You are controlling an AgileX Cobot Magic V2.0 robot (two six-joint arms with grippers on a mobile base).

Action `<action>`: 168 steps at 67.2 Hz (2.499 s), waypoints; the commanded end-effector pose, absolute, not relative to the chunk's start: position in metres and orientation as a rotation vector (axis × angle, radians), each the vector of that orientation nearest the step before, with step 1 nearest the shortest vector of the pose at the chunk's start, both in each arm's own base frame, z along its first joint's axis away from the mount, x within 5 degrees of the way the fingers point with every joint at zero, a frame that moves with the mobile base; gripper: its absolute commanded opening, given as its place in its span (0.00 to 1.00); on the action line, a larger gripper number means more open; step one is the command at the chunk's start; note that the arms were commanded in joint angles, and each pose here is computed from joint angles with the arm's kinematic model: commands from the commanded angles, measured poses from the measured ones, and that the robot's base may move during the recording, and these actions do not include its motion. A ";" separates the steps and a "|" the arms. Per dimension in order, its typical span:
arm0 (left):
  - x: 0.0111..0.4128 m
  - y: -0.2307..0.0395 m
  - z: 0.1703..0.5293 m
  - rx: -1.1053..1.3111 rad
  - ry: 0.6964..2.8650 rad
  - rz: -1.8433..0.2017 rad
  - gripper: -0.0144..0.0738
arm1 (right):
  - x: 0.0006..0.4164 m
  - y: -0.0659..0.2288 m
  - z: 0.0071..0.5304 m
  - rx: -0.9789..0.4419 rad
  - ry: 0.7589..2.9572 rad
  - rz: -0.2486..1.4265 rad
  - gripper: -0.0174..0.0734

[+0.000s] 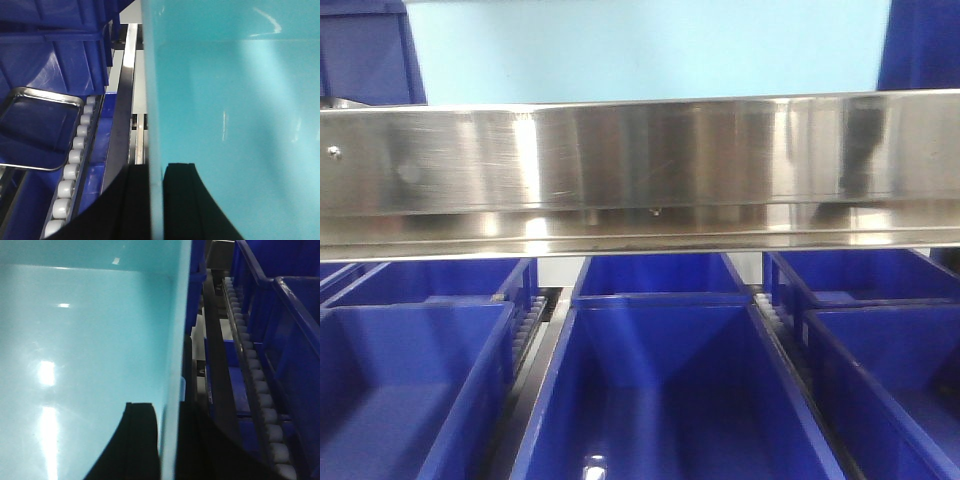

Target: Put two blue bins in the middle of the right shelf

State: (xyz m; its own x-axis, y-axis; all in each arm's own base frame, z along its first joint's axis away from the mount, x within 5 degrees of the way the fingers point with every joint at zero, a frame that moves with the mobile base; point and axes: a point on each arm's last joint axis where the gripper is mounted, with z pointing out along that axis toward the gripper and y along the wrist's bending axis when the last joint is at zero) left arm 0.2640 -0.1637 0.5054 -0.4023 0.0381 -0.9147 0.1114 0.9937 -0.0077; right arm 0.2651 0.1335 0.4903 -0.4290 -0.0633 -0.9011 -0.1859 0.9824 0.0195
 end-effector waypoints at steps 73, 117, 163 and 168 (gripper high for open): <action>0.262 -0.164 0.513 0.121 1.927 -0.091 0.04 | 0.262 0.134 0.501 -0.202 1.937 0.153 0.01; 0.262 -0.165 0.514 0.124 1.920 -0.103 0.04 | 0.262 0.134 0.501 -0.202 1.937 0.153 0.01; 0.289 -0.192 0.446 0.165 1.895 -0.220 0.04 | 0.288 0.146 0.435 -0.173 1.891 0.126 0.01; 0.290 -0.193 0.437 0.181 1.910 -0.215 0.04 | 0.289 0.147 0.428 -0.174 1.893 0.136 0.01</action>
